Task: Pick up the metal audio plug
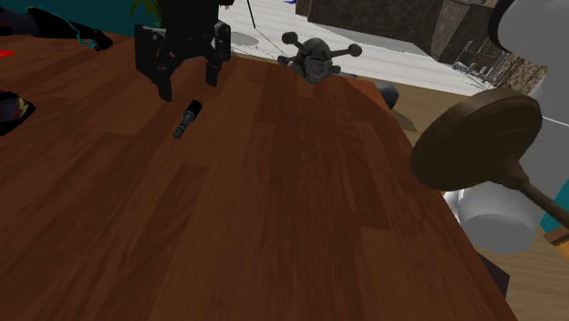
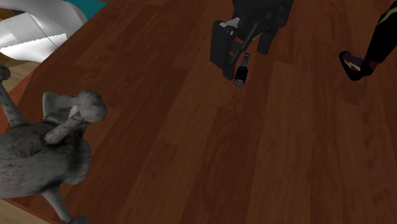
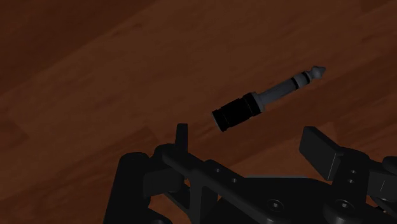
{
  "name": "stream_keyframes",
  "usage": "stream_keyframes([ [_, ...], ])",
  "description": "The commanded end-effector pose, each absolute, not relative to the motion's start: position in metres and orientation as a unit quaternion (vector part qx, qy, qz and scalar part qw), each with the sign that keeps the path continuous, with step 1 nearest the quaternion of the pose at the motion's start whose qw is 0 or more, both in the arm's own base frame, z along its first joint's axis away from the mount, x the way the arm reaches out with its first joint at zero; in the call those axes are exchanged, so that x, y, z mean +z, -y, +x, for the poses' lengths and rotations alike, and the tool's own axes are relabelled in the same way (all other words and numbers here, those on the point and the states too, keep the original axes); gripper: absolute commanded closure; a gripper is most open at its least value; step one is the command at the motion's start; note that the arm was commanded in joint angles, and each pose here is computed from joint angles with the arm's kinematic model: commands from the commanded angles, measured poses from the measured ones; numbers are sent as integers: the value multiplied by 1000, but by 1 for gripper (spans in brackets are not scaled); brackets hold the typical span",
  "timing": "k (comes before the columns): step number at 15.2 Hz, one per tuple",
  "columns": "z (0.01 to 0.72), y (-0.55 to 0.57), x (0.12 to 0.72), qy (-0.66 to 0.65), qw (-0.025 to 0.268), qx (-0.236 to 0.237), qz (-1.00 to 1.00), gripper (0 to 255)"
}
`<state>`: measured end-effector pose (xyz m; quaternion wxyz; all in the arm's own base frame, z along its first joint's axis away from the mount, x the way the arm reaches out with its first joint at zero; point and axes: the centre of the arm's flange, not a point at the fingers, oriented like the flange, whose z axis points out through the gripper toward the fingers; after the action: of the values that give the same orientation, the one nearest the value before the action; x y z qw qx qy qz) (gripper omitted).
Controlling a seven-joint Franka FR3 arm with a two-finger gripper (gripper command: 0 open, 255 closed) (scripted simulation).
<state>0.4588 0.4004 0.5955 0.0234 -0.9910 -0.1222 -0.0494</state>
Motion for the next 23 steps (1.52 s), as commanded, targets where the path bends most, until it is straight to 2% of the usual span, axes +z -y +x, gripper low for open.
stream_keyframes([
  [1,459,-403,586,123,24,-50,-991,0],
  [7,459,-403,562,123,24,-50,-991,0],
  [8,458,-402,563,123,24,-50,-991,255],
  [17,459,-403,562,123,24,-50,-991,255],
  [23,459,-403,593,123,24,-50,-991,255],
])
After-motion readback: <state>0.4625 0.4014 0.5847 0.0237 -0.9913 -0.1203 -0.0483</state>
